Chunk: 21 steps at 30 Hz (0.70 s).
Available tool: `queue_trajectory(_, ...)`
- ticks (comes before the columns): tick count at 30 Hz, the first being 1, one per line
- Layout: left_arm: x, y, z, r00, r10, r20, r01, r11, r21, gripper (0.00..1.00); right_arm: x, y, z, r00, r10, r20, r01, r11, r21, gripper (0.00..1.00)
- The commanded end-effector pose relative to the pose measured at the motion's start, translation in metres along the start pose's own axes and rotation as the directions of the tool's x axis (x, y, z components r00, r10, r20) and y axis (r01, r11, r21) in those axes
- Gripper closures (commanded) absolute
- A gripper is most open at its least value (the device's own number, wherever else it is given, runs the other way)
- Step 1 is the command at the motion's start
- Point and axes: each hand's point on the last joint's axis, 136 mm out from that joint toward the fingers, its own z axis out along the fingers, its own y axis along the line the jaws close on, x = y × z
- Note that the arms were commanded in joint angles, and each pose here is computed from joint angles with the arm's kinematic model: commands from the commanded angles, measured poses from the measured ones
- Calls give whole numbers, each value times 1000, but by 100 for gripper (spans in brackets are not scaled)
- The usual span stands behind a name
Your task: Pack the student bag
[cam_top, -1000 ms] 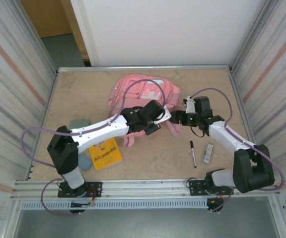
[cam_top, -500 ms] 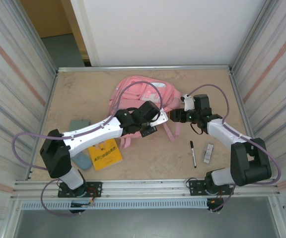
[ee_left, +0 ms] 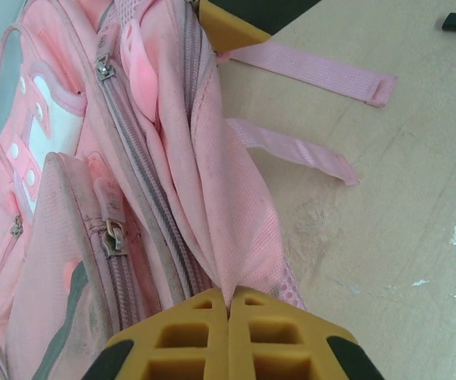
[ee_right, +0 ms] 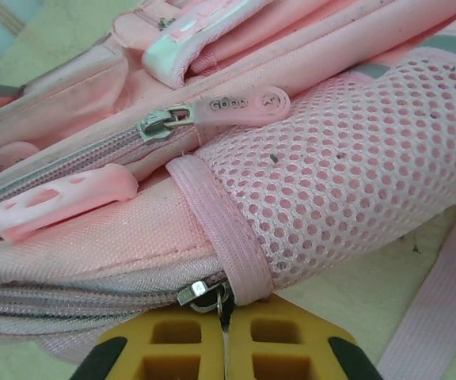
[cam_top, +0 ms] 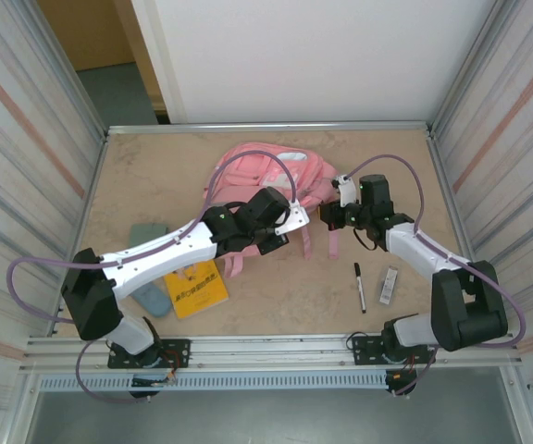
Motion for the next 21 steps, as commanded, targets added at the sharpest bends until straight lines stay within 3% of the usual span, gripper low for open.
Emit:
queue_trajectory(1, -26, 5, -29, 993, 6, 119, -7, 1000, 5, 100, -15, 1, -13, 998, -8, 59, 7, 1000, 9, 100)
queue_trajectory(5, -23, 14, -14, 997, 8, 80, -4, 998, -56, 100, -19, 37, -20, 998, 21, 53, -18, 998, -56, 100)
queue_trajectory(9, -26, 27, 4, 999, 16, 43, -10, 990, -138, 100, 3, 85, -27, 999, -39, -18, 37, 993, -116, 100)
queue_trajectory(13, -36, 34, 24, 998, 0, 59, 11, 983, -186, 100, 16, 97, -39, 997, -51, -60, 43, 991, -128, 100)
queue_trajectory(18, -55, 25, 43, 989, -35, 141, 55, 989, -137, 99, 28, 102, -45, 993, -33, -118, 14, 987, -158, 100)
queue_trajectory(19, -57, 23, 46, 987, -50, 150, 69, 990, -125, 91, 32, 98, -45, 992, -12, -127, -6, 990, -141, 100)
queue_trajectory(21, -59, 18, 45, 982, -83, 168, 99, 991, -92, 64, 36, 88, -45, 989, 41, -139, -57, 992, -111, 100)
